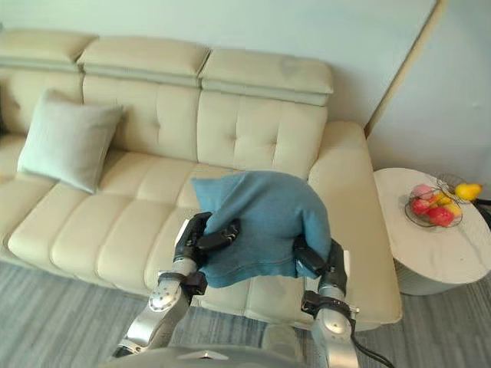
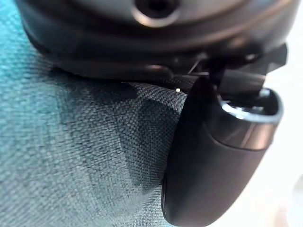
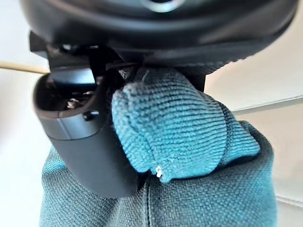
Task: Pick up cushions and gather them together orderly.
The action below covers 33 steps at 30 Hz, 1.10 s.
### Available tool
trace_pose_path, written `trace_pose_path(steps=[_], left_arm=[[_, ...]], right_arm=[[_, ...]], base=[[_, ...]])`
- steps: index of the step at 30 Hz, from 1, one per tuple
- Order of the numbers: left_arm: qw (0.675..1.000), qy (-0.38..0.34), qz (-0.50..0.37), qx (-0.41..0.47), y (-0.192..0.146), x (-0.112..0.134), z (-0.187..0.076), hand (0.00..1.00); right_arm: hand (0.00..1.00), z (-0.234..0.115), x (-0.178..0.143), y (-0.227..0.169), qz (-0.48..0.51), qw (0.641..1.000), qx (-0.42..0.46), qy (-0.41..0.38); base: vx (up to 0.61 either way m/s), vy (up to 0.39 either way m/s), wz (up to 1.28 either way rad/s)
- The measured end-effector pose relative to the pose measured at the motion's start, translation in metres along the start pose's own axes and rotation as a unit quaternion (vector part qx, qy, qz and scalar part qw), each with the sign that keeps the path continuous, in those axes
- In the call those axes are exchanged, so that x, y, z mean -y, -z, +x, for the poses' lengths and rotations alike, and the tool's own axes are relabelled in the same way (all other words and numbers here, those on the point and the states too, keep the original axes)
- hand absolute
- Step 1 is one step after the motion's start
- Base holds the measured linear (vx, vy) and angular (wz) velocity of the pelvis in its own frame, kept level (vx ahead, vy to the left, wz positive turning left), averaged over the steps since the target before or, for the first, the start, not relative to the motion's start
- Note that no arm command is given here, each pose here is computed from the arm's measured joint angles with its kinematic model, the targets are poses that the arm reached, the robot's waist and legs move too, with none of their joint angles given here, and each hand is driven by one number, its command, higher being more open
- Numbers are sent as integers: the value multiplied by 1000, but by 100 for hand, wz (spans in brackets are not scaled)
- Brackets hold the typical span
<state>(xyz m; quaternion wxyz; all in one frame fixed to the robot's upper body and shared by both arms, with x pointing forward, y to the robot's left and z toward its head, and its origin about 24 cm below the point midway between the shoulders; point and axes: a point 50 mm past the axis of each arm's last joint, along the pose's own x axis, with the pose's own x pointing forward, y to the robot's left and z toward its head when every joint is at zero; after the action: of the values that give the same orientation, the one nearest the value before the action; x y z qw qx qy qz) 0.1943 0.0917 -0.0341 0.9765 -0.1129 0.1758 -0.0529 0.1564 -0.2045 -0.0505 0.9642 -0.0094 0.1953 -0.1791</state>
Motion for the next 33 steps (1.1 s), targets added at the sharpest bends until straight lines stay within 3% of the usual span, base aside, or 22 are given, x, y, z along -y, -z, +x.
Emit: trace_pose_path(steps=[3, 9, 26, 30, 33], left_arm=[[1000, -9, -5, 3, -1, -4, -1, 0], [998, -1, -38, 47, -18, 5, -7, 0], [1000, 9, -1, 27, -10, -2, -12, 0], [999, 5, 23, 46, -18, 1, -6, 0], [995, -7, 43, 91, -42, 5, 9, 0]], right_arm=[[0, -10, -5, -1, 8, 1000, -6, -7], [0, -6, -5, -42, 22, 996, 86, -10], [0, -2, -6, -25, -1, 999, 52, -8], [0, 3, -9, -32, -24, 997, 71, -2], [0, 17, -24, -60, -31, 992, 125, 4]], base=[[171, 3, 36], [191, 84, -13], [69, 30, -20], [-14, -33, -21], [-81, 19, -18]])
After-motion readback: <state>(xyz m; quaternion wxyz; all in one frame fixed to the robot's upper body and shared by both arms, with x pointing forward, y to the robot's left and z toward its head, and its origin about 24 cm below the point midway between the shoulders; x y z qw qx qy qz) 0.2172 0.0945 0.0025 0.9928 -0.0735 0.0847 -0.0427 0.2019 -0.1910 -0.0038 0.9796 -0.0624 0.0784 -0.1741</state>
